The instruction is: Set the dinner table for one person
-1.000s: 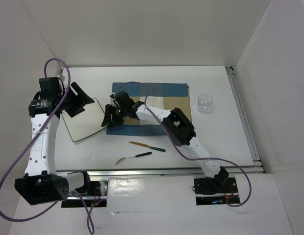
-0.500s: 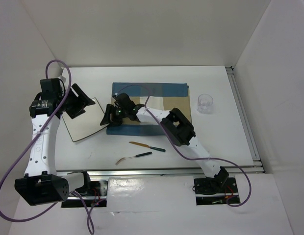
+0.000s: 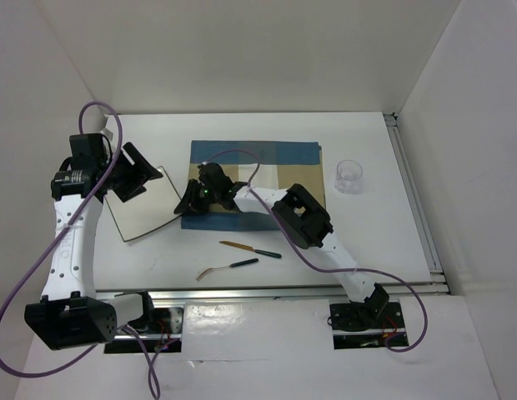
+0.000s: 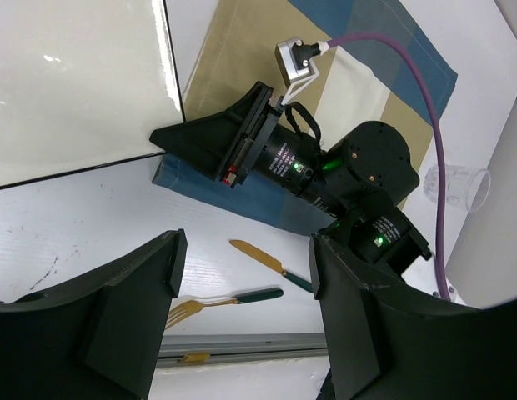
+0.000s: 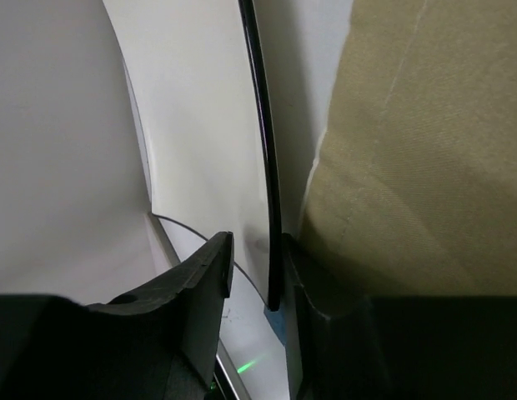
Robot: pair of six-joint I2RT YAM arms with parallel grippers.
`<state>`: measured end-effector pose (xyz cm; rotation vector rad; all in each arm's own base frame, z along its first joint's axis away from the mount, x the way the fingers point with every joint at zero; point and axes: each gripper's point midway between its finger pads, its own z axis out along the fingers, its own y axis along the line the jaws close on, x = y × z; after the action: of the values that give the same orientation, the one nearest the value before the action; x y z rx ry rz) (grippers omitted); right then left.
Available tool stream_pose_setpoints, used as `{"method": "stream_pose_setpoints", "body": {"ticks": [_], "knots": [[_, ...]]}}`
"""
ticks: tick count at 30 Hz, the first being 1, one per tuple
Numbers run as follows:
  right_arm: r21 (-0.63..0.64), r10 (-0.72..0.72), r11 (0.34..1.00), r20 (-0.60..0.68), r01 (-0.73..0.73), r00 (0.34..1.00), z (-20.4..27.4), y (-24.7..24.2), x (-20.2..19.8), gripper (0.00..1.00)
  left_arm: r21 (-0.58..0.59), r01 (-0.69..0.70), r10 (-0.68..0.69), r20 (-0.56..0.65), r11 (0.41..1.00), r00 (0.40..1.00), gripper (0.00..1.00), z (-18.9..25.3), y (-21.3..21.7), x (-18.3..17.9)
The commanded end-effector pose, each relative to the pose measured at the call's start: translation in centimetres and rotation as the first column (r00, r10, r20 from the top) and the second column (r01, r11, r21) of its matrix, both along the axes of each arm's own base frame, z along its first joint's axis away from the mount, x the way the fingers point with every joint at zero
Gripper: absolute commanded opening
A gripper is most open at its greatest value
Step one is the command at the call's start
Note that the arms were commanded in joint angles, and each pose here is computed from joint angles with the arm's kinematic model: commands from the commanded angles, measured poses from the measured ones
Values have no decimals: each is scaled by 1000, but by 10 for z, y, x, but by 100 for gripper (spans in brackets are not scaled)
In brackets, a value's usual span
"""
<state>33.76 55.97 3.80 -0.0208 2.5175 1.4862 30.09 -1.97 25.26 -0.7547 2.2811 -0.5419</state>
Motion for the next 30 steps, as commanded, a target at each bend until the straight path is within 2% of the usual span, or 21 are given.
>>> {"method": "stream_pose_setpoints", "body": {"ticks": [1,10,21,25,30], "knots": [[70,-23,997,44,19,999,32,8,6,34,14,30,-31,43,999,999,78,9,-3,-2],[106,-38,994,57,32,998,56,3,15,0,15,43,-43,48,999,998,78,13,-4,2],[268,-28,963,192,-25,981,136,2,22,0,7,52,-53,71,999,996,78,28,-8,6],[364,9,924,274,-113,962,178,-5,20,0,10,47,-47,74,999,996,78,36,-8,9],[429,9,891,310,-148,951,205,-22,30,0,15,31,-33,91,999,995,78,48,-6,15]]}}
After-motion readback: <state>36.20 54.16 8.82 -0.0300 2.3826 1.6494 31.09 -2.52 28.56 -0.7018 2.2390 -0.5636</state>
